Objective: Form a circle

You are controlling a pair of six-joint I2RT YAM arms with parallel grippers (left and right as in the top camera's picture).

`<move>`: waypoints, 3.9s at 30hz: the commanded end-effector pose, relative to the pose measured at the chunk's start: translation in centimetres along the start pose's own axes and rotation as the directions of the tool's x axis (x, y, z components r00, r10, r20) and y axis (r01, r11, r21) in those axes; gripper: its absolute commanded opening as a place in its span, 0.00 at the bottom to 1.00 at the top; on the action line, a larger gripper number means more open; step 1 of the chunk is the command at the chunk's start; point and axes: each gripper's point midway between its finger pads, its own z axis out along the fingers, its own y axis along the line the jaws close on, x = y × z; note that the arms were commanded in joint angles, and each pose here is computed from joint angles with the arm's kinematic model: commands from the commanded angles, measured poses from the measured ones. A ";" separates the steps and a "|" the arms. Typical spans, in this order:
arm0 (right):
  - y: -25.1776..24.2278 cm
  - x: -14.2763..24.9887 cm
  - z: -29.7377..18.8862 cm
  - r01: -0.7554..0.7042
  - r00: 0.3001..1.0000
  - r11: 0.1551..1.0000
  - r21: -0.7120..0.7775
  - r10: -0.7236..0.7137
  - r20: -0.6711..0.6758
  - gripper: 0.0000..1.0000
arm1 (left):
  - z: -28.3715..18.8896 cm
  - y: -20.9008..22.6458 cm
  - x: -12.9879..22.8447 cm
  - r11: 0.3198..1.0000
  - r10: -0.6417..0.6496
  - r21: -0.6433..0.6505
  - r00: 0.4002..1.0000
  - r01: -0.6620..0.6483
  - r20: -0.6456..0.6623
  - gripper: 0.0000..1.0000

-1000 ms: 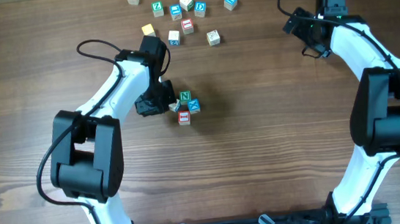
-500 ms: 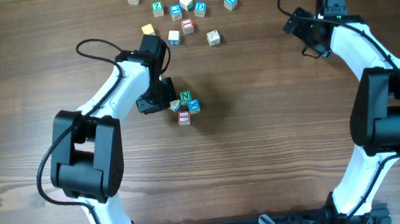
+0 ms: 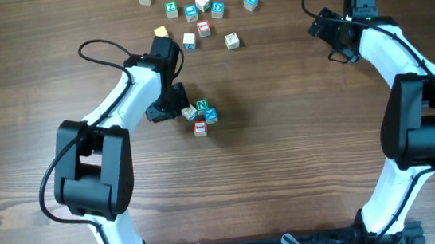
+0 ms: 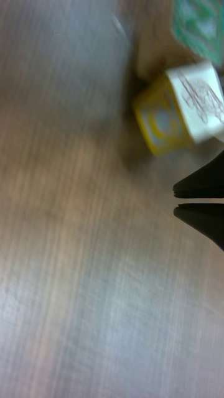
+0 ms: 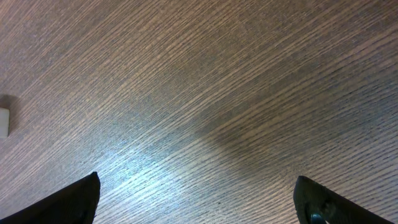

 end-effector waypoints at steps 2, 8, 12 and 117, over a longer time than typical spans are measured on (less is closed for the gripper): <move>-0.5 0.5 0.7 0.015 1.000 1.000 0.018 -0.014 -0.011 1.00 | -2.7 0.4 0.8 1.000 -0.002 -0.004 0.999 0.002 -0.037 0.06; -0.5 0.5 0.7 0.014 1.000 1.000 0.018 -0.014 -0.011 1.00 | -3.7 -1.5 3.5 0.998 0.054 0.023 0.995 -0.052 -0.088 0.04; -0.5 0.5 0.7 0.015 1.000 1.000 0.018 -0.014 -0.011 1.00 | -3.6 -3.5 3.6 0.998 0.064 0.012 0.997 -0.064 -0.034 0.05; -0.5 0.5 0.7 0.014 1.000 1.000 0.018 -0.014 -0.011 1.00 | 0.3 -11.4 -19.8 0.963 0.185 0.079 0.844 -0.258 0.503 0.47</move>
